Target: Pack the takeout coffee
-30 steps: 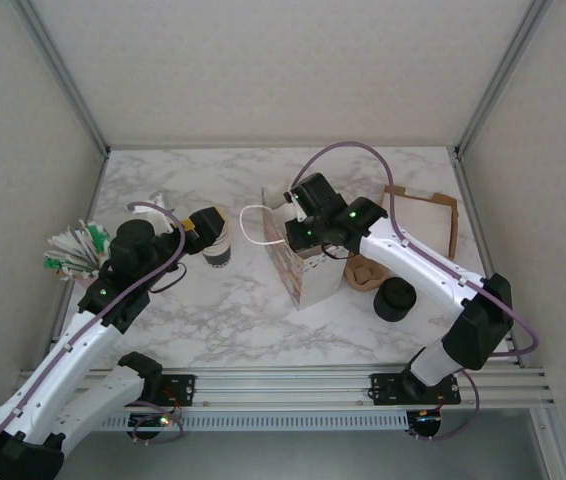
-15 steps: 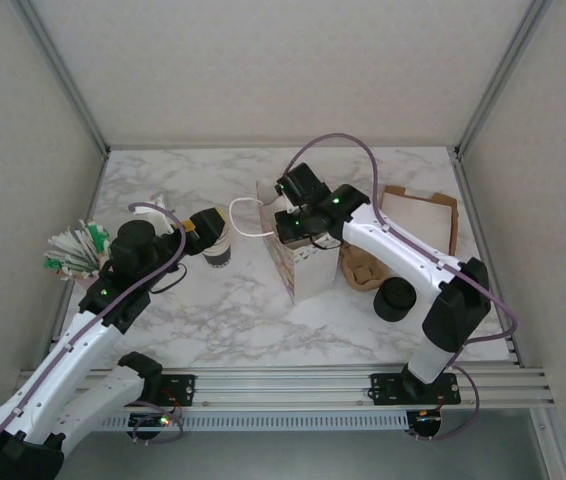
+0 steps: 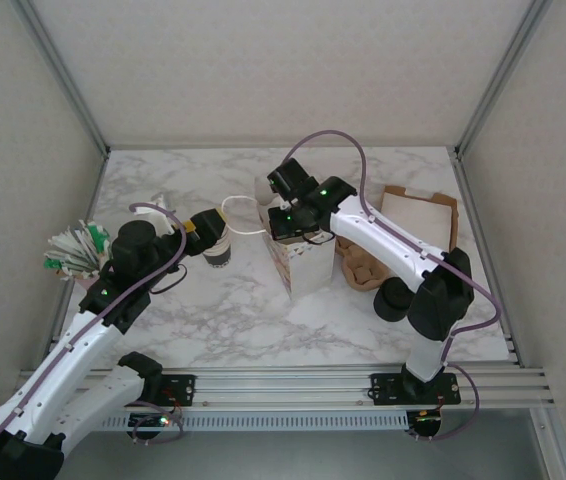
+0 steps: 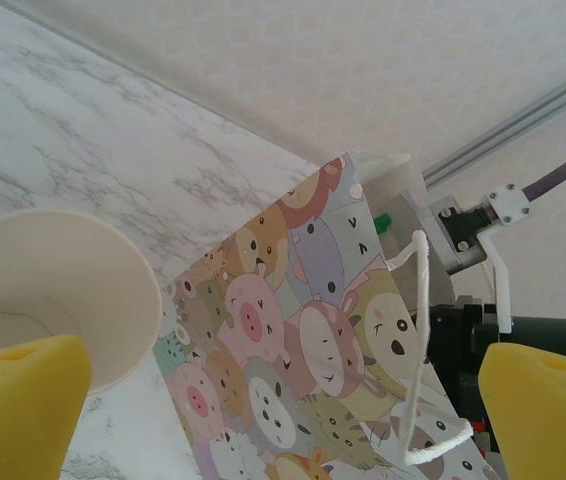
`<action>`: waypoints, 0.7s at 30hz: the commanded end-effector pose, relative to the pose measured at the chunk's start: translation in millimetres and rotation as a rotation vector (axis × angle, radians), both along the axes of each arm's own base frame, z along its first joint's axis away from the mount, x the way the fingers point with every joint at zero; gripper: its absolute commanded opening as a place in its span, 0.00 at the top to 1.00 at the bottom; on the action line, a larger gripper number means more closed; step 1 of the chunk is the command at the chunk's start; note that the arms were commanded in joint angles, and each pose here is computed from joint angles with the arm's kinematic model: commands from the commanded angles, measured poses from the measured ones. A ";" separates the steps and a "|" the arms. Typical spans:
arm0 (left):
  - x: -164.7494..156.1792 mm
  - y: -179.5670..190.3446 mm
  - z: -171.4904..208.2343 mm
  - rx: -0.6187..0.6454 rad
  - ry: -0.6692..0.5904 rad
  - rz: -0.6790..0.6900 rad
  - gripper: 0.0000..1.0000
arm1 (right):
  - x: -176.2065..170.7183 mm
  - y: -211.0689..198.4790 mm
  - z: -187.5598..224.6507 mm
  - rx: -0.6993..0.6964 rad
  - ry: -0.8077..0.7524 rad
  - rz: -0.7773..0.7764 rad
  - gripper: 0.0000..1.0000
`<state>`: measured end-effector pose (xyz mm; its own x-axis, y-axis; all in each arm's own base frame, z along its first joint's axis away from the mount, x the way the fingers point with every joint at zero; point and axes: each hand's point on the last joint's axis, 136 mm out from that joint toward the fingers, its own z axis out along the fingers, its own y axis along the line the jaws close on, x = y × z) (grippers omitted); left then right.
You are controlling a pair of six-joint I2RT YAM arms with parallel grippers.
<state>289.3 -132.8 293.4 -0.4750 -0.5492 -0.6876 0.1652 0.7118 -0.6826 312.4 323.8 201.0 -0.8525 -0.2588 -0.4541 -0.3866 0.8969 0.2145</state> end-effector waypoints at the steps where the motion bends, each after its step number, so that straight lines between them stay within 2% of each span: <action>1: -2.0 -1.0 -1.3 -0.004 0.000 -0.016 0.00 | -0.3 -4.4 9.2 -0.009 0.001 -0.018 0.93; 6: -0.3 -5.6 -4.6 -0.002 0.013 -0.037 0.00 | -1.8 -6.5 31.0 0.015 -0.034 -0.012 0.79; 8: 0.2 -7.2 -4.8 -0.005 0.017 -0.043 0.00 | -2.4 -5.7 39.1 0.030 -0.042 -0.009 0.70; 12: -0.4 -9.2 -1.4 -0.009 0.014 -0.055 0.00 | -2.5 -6.4 55.1 0.043 -0.053 -0.004 0.64; 21: -8.0 0.4 28.9 -0.026 -0.061 -0.019 0.00 | -10.0 -11.7 102.9 0.107 -0.117 0.017 0.42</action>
